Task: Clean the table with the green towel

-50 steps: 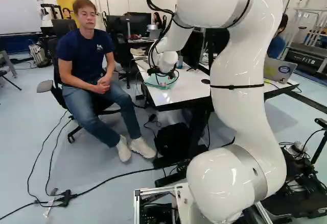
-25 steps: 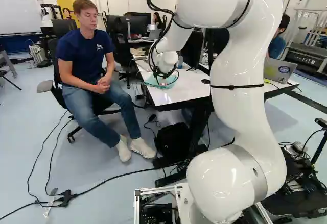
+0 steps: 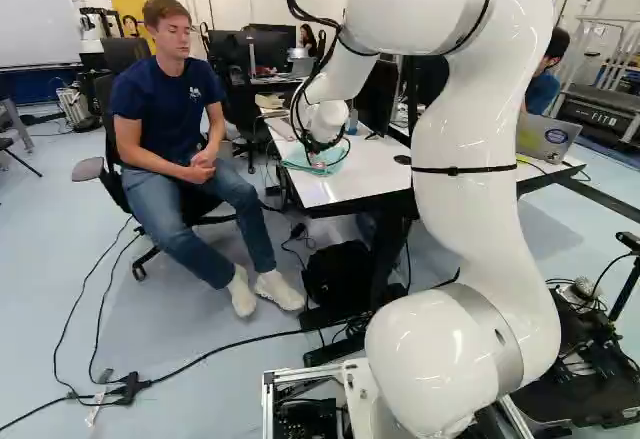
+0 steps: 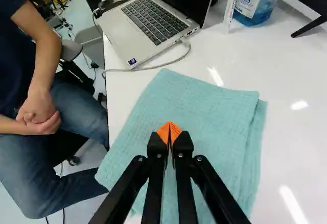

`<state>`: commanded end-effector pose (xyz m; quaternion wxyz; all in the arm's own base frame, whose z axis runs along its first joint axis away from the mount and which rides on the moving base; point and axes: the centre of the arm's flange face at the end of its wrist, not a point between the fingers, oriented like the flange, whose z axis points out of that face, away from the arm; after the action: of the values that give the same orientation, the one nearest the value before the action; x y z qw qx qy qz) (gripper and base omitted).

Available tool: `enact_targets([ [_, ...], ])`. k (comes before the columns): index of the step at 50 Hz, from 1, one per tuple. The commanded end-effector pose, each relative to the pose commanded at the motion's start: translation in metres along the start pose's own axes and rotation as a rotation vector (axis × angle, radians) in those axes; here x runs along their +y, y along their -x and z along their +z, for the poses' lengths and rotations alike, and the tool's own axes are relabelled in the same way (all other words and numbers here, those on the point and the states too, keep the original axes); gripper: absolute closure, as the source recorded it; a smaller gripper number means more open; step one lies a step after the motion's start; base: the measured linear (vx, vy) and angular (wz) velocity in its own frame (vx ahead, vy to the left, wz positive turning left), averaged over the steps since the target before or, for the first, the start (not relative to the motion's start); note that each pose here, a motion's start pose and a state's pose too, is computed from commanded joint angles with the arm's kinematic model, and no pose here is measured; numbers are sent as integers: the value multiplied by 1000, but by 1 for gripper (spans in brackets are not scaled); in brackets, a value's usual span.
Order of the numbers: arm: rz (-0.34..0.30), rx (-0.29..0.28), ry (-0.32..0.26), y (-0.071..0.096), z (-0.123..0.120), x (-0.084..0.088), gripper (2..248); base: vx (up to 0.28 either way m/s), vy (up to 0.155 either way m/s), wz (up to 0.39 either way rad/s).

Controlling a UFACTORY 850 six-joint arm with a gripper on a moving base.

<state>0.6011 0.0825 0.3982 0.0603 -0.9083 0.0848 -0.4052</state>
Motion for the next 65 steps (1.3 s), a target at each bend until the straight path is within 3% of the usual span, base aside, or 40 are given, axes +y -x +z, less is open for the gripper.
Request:
enact_targets([
  [1,0,0,0,0,0,0,195,0,0,0],
  [6,0,0,0,0,0,0,195,0,0,0],
  [7,0,0,0,0,0,0,160,0,0,0],
  [11,0,0,0,0,0,0,160,0,0,0],
  [12,0,0,0,0,0,0,124,0,0,0],
  [16,0,0,0,0,0,0,124,0,0,0],
  [17,0,0,0,0,0,0,86,0,0,0],
  [21,0,0,0,0,0,0,86,0,0,0],
  [22,0,0,0,0,0,0,49,0,0,0],
  [27,0,0,0,0,0,0,49,0,0,0],
  [28,0,0,0,0,0,0,11,0,0,0],
  [65,-2,-23,7,9,13,2,3,0,0,0],
])
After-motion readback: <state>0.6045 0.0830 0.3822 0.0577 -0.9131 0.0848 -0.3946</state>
